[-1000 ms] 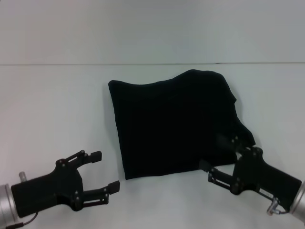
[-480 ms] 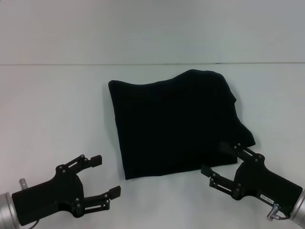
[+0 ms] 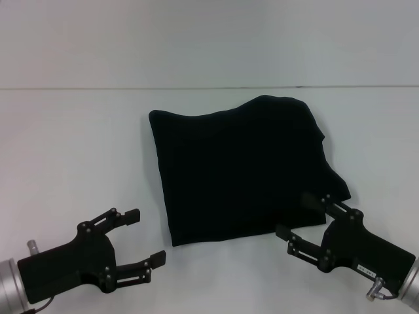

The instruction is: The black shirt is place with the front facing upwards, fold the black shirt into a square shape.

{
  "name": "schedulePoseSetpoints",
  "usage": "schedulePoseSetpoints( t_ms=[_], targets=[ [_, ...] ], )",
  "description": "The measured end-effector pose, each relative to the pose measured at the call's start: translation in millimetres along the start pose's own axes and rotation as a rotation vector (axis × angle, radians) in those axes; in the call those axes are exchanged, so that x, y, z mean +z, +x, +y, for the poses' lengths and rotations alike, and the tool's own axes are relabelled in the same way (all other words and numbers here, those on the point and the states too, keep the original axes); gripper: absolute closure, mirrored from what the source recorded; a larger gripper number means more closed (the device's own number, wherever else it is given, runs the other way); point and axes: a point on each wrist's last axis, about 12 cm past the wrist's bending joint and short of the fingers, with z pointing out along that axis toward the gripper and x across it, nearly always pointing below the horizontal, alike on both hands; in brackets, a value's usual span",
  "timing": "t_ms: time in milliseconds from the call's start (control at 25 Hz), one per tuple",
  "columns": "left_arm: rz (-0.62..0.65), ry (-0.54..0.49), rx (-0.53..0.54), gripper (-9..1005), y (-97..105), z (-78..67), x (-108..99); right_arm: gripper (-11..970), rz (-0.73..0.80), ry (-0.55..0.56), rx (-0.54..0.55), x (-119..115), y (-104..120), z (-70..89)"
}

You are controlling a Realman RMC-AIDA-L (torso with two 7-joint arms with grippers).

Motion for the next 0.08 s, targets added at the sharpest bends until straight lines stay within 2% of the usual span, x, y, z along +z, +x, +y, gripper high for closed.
schedulePoseSetpoints(
  t_ms=[80],
  targets=[
    [0.002, -0.007, 0.001, 48, 0.0, 1.1, 0.0, 121, -0.004, 0.002, -0.001, 0.4, -0.9, -0.9]
  ],
)
